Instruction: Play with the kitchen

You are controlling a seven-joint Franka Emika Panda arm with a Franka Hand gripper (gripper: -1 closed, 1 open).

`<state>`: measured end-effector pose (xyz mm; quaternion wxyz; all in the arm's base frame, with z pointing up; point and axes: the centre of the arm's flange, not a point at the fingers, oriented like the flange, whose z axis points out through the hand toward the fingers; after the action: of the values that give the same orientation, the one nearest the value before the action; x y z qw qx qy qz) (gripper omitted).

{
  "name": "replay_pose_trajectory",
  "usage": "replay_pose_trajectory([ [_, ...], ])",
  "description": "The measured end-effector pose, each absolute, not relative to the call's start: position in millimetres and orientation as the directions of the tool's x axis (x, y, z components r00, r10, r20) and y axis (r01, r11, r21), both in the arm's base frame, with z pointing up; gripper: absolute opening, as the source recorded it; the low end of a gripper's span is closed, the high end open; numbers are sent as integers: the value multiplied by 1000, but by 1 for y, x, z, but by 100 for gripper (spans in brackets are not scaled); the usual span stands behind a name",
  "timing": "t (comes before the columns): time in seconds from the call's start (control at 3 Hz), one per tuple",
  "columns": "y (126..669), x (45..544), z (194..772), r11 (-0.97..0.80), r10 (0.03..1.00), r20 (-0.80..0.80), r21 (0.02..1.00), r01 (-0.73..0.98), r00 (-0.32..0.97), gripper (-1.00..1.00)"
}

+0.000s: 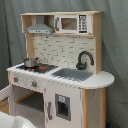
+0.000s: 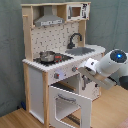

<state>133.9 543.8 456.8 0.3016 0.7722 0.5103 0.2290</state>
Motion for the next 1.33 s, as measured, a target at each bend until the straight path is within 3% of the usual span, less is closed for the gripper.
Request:
replay_pose_trajectory([
  [1.33, 541, 155, 486, -52, 933, -100, 913, 404, 345, 100],
])
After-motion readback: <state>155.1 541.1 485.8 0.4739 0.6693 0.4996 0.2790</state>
